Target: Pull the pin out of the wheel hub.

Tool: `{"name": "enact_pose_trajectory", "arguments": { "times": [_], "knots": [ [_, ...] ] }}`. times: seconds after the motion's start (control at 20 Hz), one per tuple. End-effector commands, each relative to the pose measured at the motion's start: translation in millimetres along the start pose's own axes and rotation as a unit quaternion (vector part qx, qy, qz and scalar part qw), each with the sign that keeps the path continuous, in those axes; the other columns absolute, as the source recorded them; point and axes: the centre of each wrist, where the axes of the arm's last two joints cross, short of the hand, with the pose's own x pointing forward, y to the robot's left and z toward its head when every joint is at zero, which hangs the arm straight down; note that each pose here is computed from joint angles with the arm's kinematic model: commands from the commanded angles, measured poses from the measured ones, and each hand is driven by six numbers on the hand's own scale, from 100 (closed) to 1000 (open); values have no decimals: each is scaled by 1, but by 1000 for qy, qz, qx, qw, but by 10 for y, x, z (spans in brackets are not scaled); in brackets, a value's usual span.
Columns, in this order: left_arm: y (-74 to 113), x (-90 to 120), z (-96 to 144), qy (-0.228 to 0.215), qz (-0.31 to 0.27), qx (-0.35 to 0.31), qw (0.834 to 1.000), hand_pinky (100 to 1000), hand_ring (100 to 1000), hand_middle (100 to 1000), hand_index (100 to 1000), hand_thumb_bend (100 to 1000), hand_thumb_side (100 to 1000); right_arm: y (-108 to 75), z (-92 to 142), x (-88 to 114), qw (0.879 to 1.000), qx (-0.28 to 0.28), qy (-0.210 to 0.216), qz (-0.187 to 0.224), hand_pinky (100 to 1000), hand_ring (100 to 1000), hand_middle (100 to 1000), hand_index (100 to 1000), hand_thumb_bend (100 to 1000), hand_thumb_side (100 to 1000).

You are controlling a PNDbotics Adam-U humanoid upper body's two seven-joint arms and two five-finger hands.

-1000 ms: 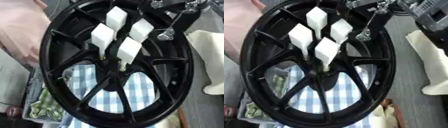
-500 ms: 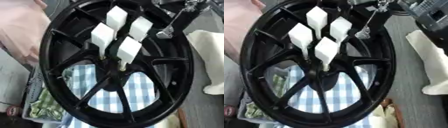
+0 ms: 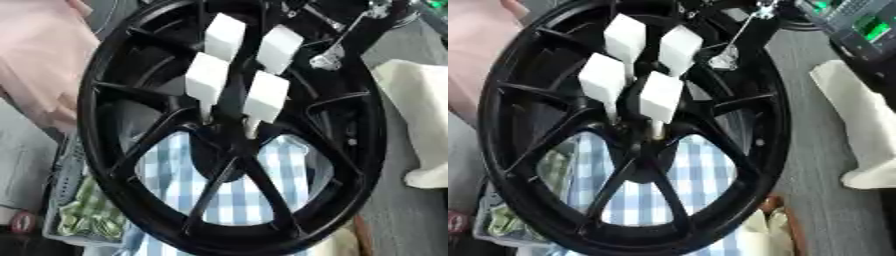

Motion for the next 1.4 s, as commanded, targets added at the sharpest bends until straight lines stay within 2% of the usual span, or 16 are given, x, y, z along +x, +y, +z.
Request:
{"name": "enact_pose_trajectory", "arguments": {
  "times": [0.05, 0.35, 0.55, 0.7, 0.8, 0.95, 1.1, 1.4],
  "knots": [
    [52, 102, -43, -15, -11, 3, 1000, 753, 810, 791, 835, 496, 705, -210, 156, 16, 999, -37, 3, -3, 773, 660, 282, 404, 100, 100],
    [76, 98, -43, -14, -16, 6, 1000, 753, 810, 791, 836, 495, 704, -371, 321, 12, 997, -78, 7, -16, 771, 650, 273, 397, 100, 100],
    [112, 91, -38, -13, -23, 12, 1000, 753, 810, 791, 836, 494, 705, -504, 693, -75, 989, -141, 31, -30, 767, 644, 269, 396, 100, 100],
    [132, 86, -35, -12, -27, 14, 999, 753, 811, 791, 836, 493, 704, -464, 1006, -189, 982, -169, 72, -41, 767, 645, 272, 401, 100, 100],
    [148, 86, -35, -12, -29, 18, 999, 753, 811, 791, 836, 493, 705, -401, 1250, -293, 973, -195, 110, -51, 770, 650, 276, 406, 100, 100],
    [177, 84, -25, -13, -33, 24, 999, 753, 811, 791, 836, 493, 705, -243, 1659, -526, 948, -246, 192, -68, 772, 653, 280, 410, 100, 100],
    [216, 79, -8, -14, -40, 31, 999, 753, 811, 791, 837, 493, 704, -14, 2035, -784, 911, -286, 288, -77, 777, 659, 288, 418, 100, 100],
    [266, 55, 19, -12, -49, 41, 998, 754, 811, 791, 837, 492, 703, 515, 2523, -1141, 844, -300, 437, -87, 783, 681, 321, 448, 115, 100]
  ]
}}
